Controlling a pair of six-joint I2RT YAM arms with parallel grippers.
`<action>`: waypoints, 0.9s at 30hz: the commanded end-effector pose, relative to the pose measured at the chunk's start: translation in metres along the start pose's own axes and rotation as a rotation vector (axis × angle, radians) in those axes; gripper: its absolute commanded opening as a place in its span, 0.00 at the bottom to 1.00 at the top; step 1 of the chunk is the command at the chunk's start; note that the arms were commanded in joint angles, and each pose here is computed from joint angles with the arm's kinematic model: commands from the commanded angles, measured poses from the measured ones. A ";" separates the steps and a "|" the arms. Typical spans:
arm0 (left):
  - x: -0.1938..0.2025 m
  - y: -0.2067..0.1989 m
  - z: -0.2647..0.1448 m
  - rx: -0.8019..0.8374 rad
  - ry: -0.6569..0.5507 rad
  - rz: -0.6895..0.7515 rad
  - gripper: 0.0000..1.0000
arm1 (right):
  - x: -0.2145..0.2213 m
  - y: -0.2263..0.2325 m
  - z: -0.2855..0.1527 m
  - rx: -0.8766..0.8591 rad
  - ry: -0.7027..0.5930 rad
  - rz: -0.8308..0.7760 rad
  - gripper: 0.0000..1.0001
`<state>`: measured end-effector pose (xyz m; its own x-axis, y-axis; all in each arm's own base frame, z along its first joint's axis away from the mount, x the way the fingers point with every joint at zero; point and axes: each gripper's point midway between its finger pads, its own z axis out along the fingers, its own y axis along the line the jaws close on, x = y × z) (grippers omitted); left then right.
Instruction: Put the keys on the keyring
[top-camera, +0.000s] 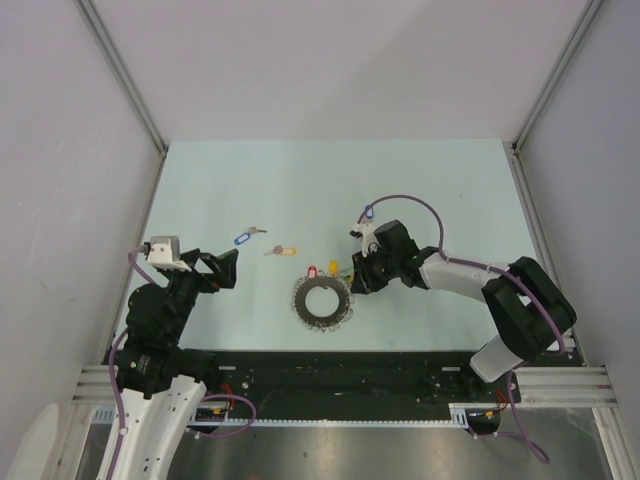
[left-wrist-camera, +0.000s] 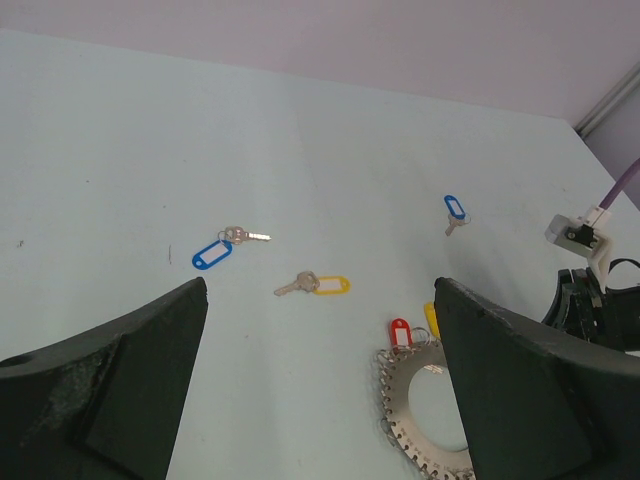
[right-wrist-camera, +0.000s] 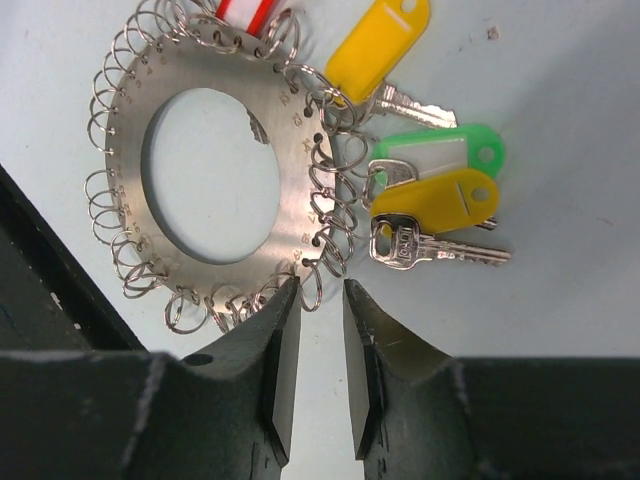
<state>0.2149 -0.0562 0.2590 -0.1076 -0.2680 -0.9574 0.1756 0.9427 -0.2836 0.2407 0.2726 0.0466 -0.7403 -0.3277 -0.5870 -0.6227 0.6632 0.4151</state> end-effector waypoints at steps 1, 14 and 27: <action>-0.017 -0.009 -0.003 0.035 -0.043 -0.009 1.00 | 0.002 0.002 0.005 -0.008 0.019 0.038 0.28; -0.017 -0.010 -0.003 0.040 -0.045 -0.007 1.00 | -0.004 -0.009 0.008 0.024 -0.026 0.071 0.28; -0.017 -0.010 -0.003 0.041 -0.043 -0.007 1.00 | -0.001 -0.010 0.020 -0.031 -0.015 0.087 0.26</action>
<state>0.2142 -0.0587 0.2591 -0.1116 -0.2672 -0.9572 0.1892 0.9399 -0.2844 0.2523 0.2734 0.0280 -0.7945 -0.2643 -0.5467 -0.5496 0.6957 0.4625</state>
